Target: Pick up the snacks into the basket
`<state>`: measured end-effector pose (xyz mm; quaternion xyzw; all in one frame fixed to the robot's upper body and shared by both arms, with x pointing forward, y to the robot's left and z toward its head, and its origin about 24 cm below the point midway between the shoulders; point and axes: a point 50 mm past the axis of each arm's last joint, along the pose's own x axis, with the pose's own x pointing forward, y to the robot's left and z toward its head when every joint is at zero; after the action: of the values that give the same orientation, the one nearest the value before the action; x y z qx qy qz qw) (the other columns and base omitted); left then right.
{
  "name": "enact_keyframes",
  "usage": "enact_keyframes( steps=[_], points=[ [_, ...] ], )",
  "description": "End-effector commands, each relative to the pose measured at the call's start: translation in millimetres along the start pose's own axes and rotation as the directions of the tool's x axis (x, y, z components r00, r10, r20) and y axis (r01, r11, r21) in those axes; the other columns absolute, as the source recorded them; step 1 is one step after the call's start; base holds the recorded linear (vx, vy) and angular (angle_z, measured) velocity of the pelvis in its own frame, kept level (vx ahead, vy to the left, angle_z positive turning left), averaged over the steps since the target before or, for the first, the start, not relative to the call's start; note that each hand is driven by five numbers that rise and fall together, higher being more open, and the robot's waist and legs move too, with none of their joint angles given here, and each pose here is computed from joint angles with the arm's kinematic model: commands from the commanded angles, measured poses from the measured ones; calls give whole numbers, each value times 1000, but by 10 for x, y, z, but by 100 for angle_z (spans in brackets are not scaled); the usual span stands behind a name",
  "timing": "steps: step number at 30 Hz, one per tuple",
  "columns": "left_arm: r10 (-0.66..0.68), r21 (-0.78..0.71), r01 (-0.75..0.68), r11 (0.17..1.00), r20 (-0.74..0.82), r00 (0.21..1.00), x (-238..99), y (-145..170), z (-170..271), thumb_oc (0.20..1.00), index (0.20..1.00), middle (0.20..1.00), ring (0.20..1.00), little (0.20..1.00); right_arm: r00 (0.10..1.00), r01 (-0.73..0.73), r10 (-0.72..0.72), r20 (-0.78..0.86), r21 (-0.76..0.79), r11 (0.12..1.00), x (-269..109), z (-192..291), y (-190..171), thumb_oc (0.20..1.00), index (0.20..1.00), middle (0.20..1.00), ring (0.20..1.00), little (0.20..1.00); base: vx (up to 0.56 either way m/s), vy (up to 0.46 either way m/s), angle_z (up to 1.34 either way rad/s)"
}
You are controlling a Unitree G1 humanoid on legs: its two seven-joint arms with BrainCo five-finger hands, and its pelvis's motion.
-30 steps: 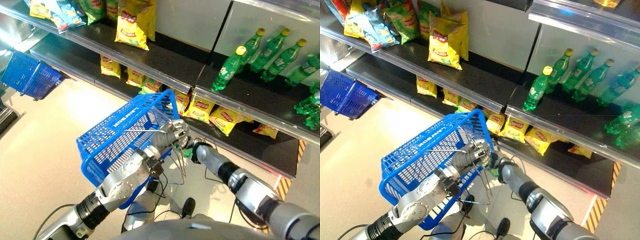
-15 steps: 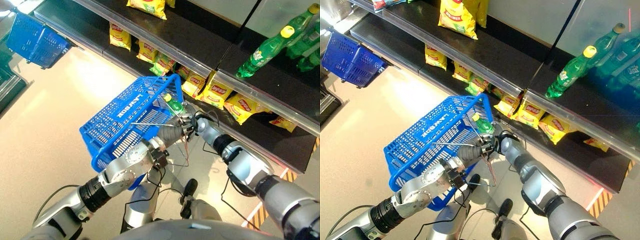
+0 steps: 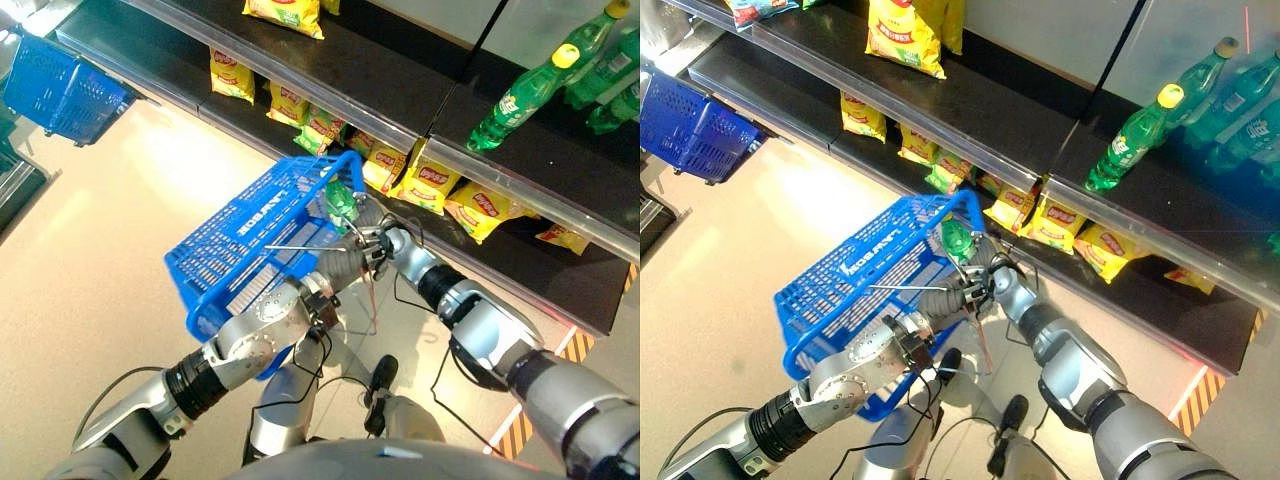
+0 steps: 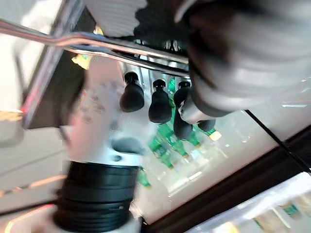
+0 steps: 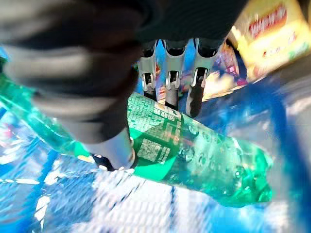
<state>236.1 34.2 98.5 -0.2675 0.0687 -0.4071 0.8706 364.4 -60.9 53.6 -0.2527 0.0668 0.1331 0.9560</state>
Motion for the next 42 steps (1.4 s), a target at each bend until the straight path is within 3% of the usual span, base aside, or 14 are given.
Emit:
enact_keyframes(
  steps=[1,5,13,14,21,27,30,33,39,40,41,42],
  points=[
    [-238,-121,245,962,70,969,95,-536,31,200,200,200,200,200,895,-115,44,443,135,984,-82,1088,187,200,200,200,200,200,-3,0,-15],
    [-194,-117,204,972,91,977,122,-465,53,200,200,200,200,200,849,-249,155,506,123,961,-242,1113,348,200,200,200,200,200,0,-2,-5],
    [-184,-130,197,972,107,977,107,-455,80,200,200,200,200,200,822,-322,231,521,90,943,-300,1142,465,200,200,200,200,200,-1,-12,-4],
    [-206,-133,219,967,100,973,95,-490,79,200,200,200,200,200,845,-308,233,481,81,948,-249,1089,499,1000,1000,1000,1000,1000,-4,-10,-4],
    [-228,-143,242,960,106,968,58,-529,103,200,200,200,200,200,891,-244,220,398,12,970,-159,935,529,1000,1000,1000,1000,1000,-1,-1,0],
    [-135,-93,152,984,170,976,-44,-330,247,200,200,200,200,200,904,-191,206,374,-78,979,-191,766,466,1000,1000,1000,1000,1000,-34,32,-15],
    [-30,-120,62,991,253,967,-182,-126,367,200,200,200,200,200,926,-114,144,348,-107,988,-347,351,159,1000,1000,1000,1000,1000,-65,-48,8],
    [-8,-142,47,989,263,965,-283,-70,361,200,200,200,200,200,950,-89,121,287,-119,989,-469,13,7,1000,1000,1000,1000,1000,20,-64,50],
    [244,-205,-176,963,380,892,-679,339,421,200,200,200,200,200,971,-3,30,237,-111,994,-932,-486,-388,1000,1000,1000,1000,1000,-37,-102,15],
    [348,-241,-267,933,412,842,-831,502,391,200,200,200,200,200,967,30,-15,253,-52,998,-1122,-565,-537,1000,1000,1000,1000,1000,-94,-47,17],
    [348,-242,-267,933,411,842,-831,501,387,200,200,200,200,200,968,29,-15,251,-52,998,-1128,-568,-539,1000,1000,1000,1000,1000,-154,-63,15],
    [452,-258,-372,892,442,775,-1046,661,372,200,200,200,200,200,968,48,-41,246,-23,999,-1302,-662,-650,1000,1000,1000,1000,1000,-69,-27,11]
  ],
)
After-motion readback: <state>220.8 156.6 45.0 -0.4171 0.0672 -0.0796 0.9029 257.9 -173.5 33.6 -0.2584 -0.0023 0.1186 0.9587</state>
